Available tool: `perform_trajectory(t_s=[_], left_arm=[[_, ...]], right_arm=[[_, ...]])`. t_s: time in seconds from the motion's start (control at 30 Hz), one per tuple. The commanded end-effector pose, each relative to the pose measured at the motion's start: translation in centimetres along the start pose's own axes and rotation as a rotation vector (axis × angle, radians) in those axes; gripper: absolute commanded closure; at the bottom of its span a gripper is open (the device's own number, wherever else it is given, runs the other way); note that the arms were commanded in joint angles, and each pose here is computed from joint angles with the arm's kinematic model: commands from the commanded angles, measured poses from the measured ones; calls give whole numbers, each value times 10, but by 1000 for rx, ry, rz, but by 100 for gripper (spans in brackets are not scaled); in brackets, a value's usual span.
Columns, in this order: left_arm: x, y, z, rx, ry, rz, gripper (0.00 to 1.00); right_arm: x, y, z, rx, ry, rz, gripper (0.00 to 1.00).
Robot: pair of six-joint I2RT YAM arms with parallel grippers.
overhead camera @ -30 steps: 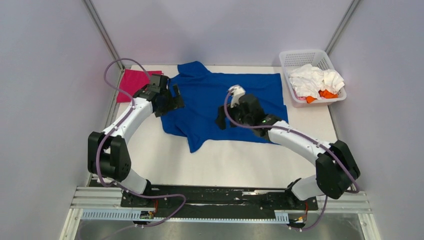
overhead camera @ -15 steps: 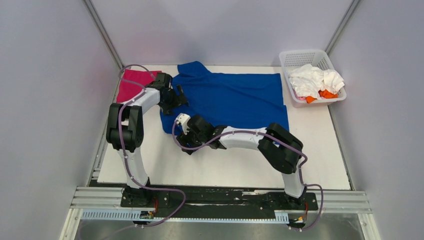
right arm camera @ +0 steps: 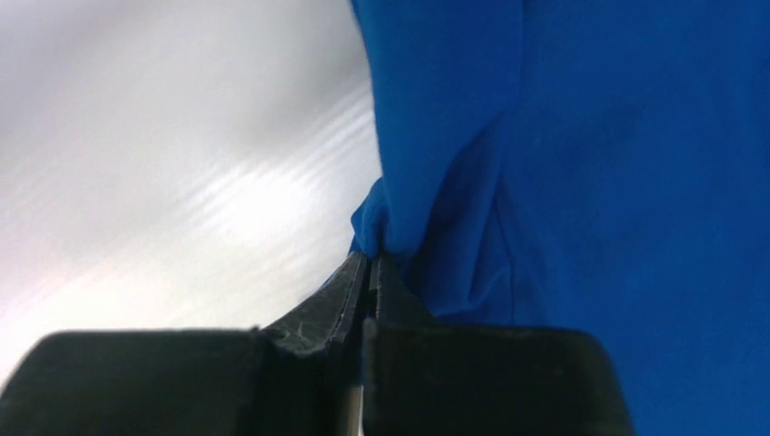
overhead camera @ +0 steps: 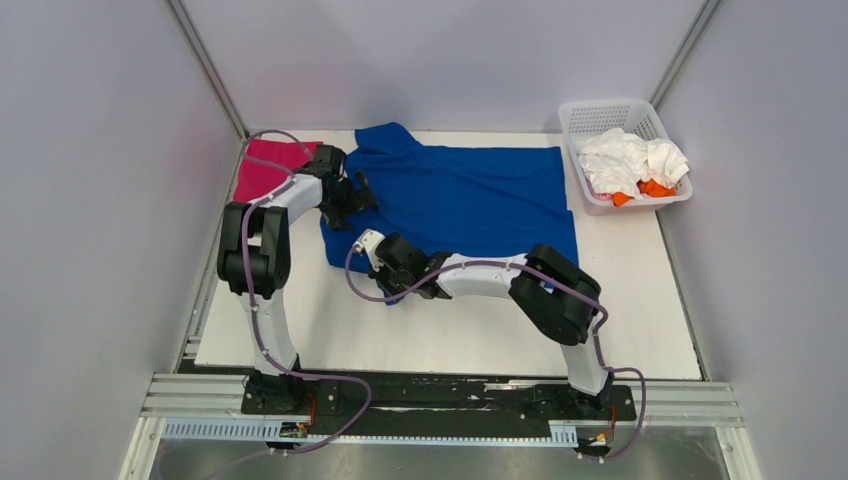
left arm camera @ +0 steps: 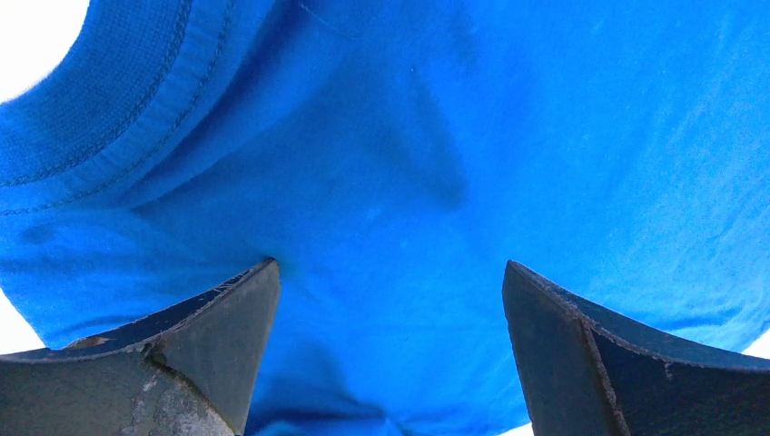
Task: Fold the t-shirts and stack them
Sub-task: Flatten out the tshirt
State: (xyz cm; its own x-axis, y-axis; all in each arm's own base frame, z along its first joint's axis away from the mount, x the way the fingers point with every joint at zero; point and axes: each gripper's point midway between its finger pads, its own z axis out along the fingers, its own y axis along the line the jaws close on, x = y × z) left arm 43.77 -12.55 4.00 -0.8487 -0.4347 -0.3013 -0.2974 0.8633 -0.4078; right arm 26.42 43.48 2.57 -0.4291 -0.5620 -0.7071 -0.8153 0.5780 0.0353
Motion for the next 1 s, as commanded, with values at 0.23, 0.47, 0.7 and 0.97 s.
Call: perform_trajectory(t_s=[0.23,0.47,0.7,0.97], left_arm=[[4,19,21,-77,27,-3,0],[8,19,1,-65,12,19,0],[2,5,-46,-28,-70,61,0],[51,13,-99,-147,-115,79,0]], right_arm=[[18,88,-109,-624,-23,-303,93],[10,74,-114,-527,-24,-272,24],[-43,-1,-146,-241,-244,108,0],[9,-159,-218,268,-417,766,0]])
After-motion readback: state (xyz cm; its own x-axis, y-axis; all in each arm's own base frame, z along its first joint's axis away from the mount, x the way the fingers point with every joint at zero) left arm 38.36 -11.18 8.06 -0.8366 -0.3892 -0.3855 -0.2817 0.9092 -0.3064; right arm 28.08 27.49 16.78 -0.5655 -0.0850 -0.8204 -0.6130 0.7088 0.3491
